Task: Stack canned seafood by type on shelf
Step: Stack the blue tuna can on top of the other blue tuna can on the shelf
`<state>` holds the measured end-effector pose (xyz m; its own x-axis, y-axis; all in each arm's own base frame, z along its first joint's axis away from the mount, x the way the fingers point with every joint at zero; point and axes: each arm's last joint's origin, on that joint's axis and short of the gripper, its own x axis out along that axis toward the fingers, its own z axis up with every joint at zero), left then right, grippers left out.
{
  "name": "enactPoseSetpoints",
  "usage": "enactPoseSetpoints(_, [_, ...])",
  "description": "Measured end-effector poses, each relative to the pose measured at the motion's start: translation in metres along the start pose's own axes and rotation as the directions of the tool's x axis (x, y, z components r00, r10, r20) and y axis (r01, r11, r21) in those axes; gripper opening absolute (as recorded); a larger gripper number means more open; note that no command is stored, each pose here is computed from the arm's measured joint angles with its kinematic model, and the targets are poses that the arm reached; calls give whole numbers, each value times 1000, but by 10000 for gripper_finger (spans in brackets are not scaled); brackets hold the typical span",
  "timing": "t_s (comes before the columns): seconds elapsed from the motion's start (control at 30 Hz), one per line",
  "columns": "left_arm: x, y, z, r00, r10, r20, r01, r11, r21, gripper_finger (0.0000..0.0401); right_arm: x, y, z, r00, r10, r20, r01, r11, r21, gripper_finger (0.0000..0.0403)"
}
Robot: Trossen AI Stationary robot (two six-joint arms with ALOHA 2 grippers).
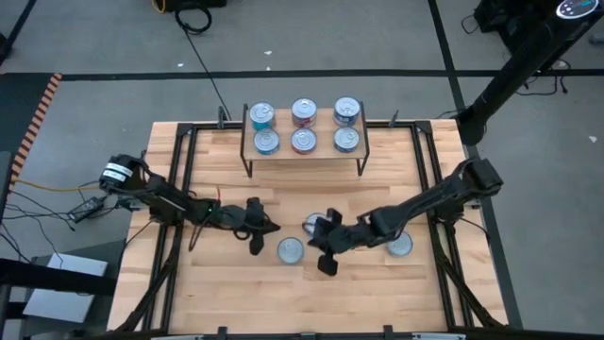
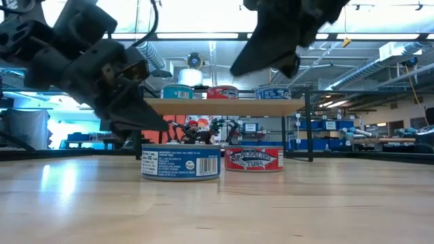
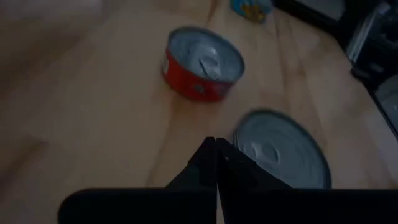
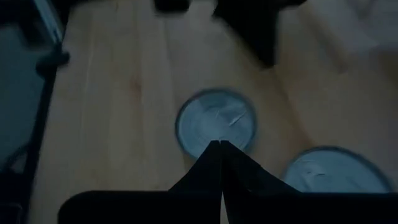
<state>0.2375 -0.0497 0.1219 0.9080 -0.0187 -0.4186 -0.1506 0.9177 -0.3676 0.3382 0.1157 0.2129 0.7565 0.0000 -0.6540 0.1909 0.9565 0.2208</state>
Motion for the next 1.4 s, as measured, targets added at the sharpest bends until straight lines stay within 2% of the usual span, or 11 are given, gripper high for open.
enactPoseSetpoints(0.17, [13,0,6,1000,12,14,-12,1000,17,0,27,11,-14,998,58,1,-58,997,-49,9])
enactPoseSetpoints(0.37, [28,1,-1,1000,-9,6,9,1000,7,0,56,21,-34,989,143,-32,-145,987,-72,8])
enactPoseSetpoints(0.53, [39,4,-12,999,-37,11,37,999,-37,0,78,19,-55,989,114,-94,-120,991,-61,8])
enactPoseSetpoints(0.67, [44,7,-18,999,-40,14,41,998,-45,0,92,15,-65,991,86,-102,-87,996,-3,8])
enactPoseSetpoints(0.9, [45,6,-18,998,-50,33,51,998,-47,0,96,6,-54,998,59,-33,-56,996,71,8])
enactPoseSetpoints(1.17, [45,7,-19,999,-38,15,39,998,-44,0,97,0,-44,997,72,7,-73,987,146,8])
enactPoseSetpoints(1.4, [45,7,-19,999,-43,14,43,998,-41,0,86,4,-29,992,95,81,-107,980,165,9])
